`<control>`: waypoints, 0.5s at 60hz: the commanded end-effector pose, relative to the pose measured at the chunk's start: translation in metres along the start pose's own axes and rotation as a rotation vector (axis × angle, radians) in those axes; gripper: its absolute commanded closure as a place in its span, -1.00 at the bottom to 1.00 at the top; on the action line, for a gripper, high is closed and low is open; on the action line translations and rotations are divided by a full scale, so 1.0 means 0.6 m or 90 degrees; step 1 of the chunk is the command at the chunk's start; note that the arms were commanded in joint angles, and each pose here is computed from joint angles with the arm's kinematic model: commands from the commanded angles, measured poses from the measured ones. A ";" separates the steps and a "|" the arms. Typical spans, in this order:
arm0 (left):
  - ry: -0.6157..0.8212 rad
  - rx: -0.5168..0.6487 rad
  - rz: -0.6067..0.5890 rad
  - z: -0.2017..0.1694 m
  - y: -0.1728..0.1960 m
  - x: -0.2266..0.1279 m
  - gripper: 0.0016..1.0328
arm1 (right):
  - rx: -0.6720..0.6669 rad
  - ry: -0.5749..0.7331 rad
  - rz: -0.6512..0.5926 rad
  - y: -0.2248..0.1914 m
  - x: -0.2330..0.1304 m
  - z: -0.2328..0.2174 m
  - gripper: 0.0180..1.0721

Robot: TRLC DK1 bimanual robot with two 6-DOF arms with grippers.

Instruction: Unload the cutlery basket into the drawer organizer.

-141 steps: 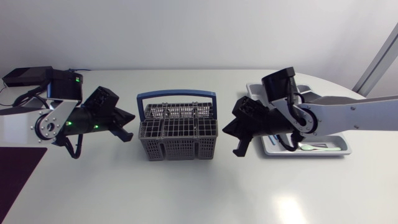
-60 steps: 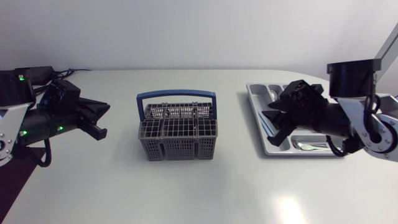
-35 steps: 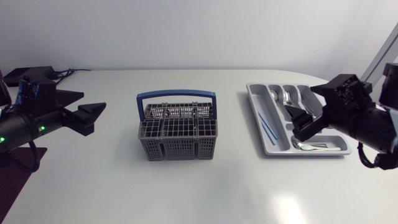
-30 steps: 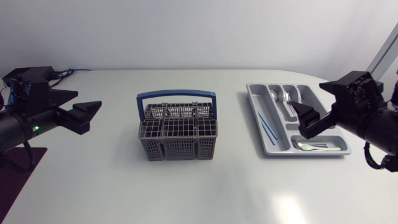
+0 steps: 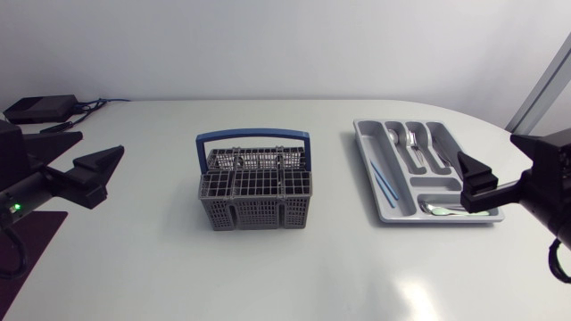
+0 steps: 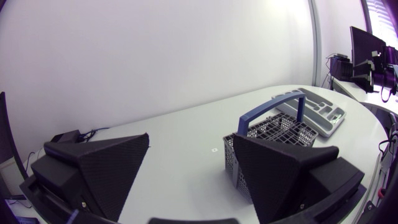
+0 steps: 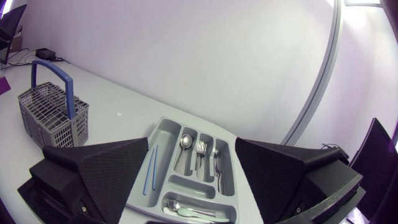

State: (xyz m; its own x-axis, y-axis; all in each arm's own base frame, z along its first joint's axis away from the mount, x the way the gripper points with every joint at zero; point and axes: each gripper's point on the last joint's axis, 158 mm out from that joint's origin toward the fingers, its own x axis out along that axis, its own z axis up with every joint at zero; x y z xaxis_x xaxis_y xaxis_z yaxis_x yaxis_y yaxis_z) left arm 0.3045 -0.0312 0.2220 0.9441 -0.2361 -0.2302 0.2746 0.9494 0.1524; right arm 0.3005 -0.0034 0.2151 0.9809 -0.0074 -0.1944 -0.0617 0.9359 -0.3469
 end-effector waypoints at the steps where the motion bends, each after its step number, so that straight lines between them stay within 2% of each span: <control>1: 0.017 -0.034 0.005 -0.028 -0.003 -0.002 -0.94 | 0.039 0.006 -0.016 -0.003 -0.013 -0.022 -0.92; 14: -0.016 -0.058 0.033 -0.029 0.000 -0.022 -0.94 | 0.054 -0.009 -0.047 -0.016 -0.040 -0.037 -0.92; 30: -0.035 -0.072 0.067 -0.057 -0.003 -0.040 -0.94 | 0.101 -0.031 -0.042 0.001 -0.048 -0.057 -0.92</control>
State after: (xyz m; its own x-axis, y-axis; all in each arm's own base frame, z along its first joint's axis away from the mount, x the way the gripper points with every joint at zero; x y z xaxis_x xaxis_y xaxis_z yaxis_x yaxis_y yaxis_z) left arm 0.2783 -0.0196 0.2030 0.9739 -0.1483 -0.1719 0.1660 0.9817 0.0930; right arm 0.2676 -0.0154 0.2020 0.9912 -0.0561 -0.1198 0.0237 0.9663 -0.2563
